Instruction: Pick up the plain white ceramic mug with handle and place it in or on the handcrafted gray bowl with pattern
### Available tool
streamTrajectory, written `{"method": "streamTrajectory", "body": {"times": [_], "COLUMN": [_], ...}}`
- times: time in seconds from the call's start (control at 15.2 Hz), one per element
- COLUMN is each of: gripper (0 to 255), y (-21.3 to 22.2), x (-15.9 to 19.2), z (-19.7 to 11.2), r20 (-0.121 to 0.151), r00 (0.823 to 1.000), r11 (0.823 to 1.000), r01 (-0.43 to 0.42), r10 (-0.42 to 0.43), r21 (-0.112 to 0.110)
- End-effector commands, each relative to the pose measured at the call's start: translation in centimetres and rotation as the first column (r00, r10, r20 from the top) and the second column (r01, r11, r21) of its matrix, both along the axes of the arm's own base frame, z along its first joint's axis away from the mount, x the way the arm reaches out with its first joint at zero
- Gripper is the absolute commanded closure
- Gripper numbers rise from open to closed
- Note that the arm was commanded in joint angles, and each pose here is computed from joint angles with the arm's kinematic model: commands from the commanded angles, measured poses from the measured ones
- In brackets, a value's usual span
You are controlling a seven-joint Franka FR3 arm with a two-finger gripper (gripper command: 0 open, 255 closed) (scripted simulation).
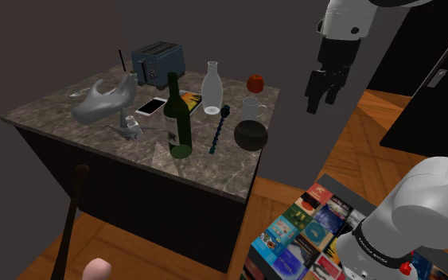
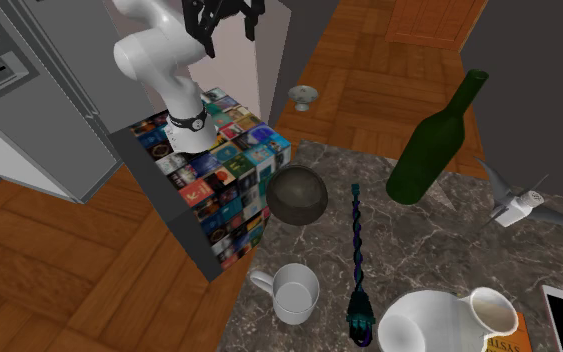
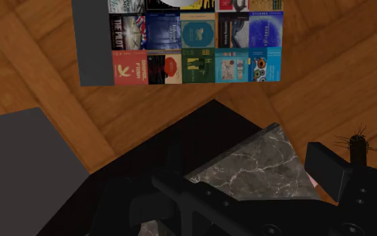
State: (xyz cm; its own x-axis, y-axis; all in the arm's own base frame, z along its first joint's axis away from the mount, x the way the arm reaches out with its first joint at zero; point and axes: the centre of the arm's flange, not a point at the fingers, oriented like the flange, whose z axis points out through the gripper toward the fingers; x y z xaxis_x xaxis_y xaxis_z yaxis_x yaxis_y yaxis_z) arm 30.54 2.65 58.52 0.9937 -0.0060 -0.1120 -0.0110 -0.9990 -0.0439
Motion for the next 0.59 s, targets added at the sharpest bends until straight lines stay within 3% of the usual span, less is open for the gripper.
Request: {"method": "streamTrajectory", "body": {"times": [0.0,0.53], "gripper": [0,0], "y": [0.0,-2.8], "x": [0.0,8.1], "z": [0.0,-5.1], "r20": [0.000,0.043], "r00": [1.000,0.999], "r11": [1.000,1.000], "r01": [0.000,0.009], "r10": [0.000,-0.009], "r21": [0.000,-0.015]}}
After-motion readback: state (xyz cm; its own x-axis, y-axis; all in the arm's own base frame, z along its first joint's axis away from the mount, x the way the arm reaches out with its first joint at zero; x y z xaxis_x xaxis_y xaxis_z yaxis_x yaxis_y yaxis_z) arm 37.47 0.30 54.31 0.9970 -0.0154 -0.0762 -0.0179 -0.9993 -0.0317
